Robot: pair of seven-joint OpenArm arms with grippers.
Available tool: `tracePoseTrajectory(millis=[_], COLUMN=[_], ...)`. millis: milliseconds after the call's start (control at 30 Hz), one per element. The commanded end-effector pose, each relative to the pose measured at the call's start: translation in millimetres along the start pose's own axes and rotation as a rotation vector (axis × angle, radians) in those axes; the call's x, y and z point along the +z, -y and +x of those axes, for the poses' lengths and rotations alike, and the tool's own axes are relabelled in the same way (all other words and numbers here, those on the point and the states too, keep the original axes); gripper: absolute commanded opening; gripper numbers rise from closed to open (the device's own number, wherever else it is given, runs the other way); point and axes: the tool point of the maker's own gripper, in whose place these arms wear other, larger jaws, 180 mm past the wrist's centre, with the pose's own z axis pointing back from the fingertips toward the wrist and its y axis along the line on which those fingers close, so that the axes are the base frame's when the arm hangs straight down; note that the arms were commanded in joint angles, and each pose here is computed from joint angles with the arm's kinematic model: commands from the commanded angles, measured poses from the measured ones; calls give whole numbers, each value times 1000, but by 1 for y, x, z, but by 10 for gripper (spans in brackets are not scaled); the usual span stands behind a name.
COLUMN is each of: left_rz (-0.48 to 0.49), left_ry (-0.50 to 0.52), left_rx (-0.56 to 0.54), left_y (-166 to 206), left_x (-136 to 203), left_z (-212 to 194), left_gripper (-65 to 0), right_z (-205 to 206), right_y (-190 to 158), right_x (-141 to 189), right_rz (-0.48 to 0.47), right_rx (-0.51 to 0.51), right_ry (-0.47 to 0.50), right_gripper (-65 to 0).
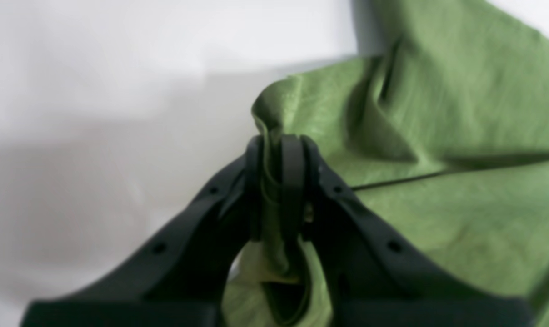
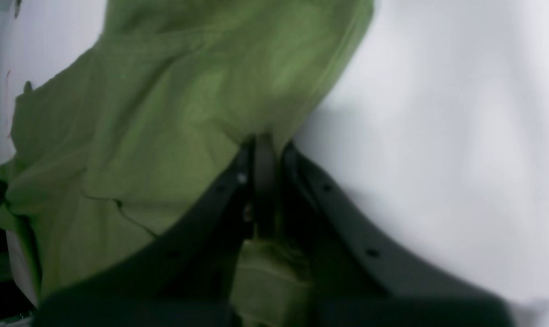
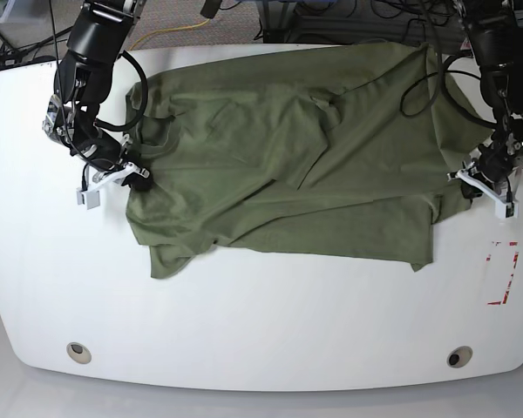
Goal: Fold the T-shirt properly
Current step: 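Pull the hem corner outward with the left gripper to spread the shirt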
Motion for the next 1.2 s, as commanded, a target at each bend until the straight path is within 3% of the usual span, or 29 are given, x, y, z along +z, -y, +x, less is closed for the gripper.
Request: tracePoseTrajectory(millis=[0,133,367,467,633,700,833,967,1167], left_rz=[23,75,102,107,89,63,4,18,56], left_ry=[61,68,50,36,68,88,136,135,59], left_rx=[-1,0,-49,-65,-107,-94,-62,-63,-145], left_y=[-11,-35,-46,-48,-36,-26,-11,-14,-20], left_x=[11,25,38,42,51,52,55,49,29], left_z=[19,18,12,6,15,18,30,35,42], left_gripper=[-604,-601,-581,-490,-222,-190,-194,-194,-193], right_z=[23,24,23,23,23,23,23,17,15], right_y=[-6,-6,-6,-6,-6,-6,-7,-14,-16], right_x=[5,5,5,5,5,5,4,-1,-3], right_rz=[17,18,17,17,17,17,18,32,37], right_rx=[28,30,29,29,29,29,31,50,52], right_ry=[57,59,58,58,58,58,56,33,27], right_gripper=[-650,-650,-650,-650,-650,-650,-650,-650,-650])
